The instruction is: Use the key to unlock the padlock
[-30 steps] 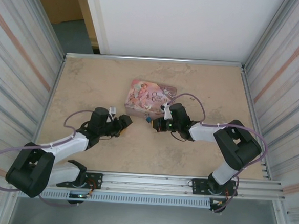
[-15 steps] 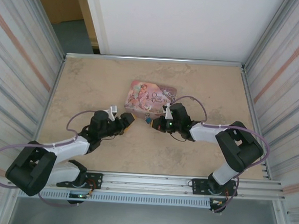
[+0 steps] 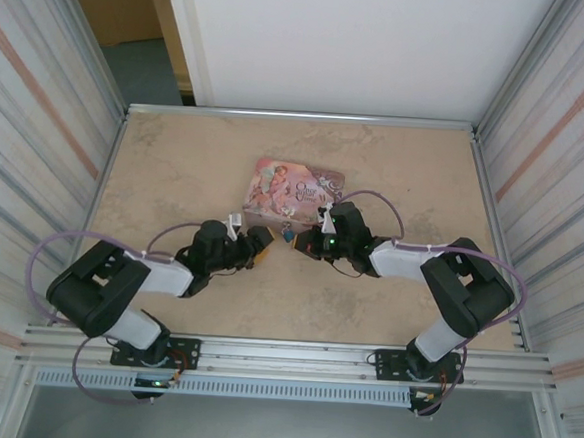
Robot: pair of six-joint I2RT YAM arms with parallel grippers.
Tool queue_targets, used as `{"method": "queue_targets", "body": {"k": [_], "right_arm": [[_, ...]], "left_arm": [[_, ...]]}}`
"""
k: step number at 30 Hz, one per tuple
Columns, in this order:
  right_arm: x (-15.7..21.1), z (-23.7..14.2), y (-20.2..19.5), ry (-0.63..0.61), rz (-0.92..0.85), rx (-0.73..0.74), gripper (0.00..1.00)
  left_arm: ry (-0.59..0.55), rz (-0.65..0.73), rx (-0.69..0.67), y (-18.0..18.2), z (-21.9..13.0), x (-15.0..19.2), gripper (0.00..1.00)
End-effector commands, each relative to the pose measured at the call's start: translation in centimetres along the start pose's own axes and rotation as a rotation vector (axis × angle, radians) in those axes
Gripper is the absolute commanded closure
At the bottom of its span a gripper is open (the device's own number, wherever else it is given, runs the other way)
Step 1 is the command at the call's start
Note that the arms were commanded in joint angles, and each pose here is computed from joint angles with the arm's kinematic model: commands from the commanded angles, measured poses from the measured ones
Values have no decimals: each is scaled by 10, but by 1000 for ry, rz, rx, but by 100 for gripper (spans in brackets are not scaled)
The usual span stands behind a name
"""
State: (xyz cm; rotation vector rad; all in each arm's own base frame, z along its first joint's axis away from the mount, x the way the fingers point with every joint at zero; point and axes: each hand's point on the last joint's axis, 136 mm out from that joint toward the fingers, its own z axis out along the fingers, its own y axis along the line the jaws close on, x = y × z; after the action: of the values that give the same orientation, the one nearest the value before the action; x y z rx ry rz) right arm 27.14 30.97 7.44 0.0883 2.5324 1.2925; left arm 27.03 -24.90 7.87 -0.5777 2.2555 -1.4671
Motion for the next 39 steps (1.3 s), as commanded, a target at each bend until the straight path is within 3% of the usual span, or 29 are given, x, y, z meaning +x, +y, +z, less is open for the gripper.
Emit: {"method": "queue_targets", "body": {"k": [1, 15, 23, 36, 39], "right_arm": [[-1, -4, 23, 7, -10, -60, 100], [1, -5, 24, 13, -8, -62, 100], [0, -6, 25, 9, -7, -66, 100], [-3, -8, 32, -2, 5, -91, 100], [-4, -10, 33, -5, -3, -93, 95]], "left_arm": [[-32, -4, 78, -19, 9, -8, 41], [-39, -63, 164, -15, 49, -9, 53], [-90, -83, 175, -13, 51, -15, 61], [-79, -88, 199, -22, 54, -14, 83], [-87, -64, 207, -27, 51, -15, 89]]}}
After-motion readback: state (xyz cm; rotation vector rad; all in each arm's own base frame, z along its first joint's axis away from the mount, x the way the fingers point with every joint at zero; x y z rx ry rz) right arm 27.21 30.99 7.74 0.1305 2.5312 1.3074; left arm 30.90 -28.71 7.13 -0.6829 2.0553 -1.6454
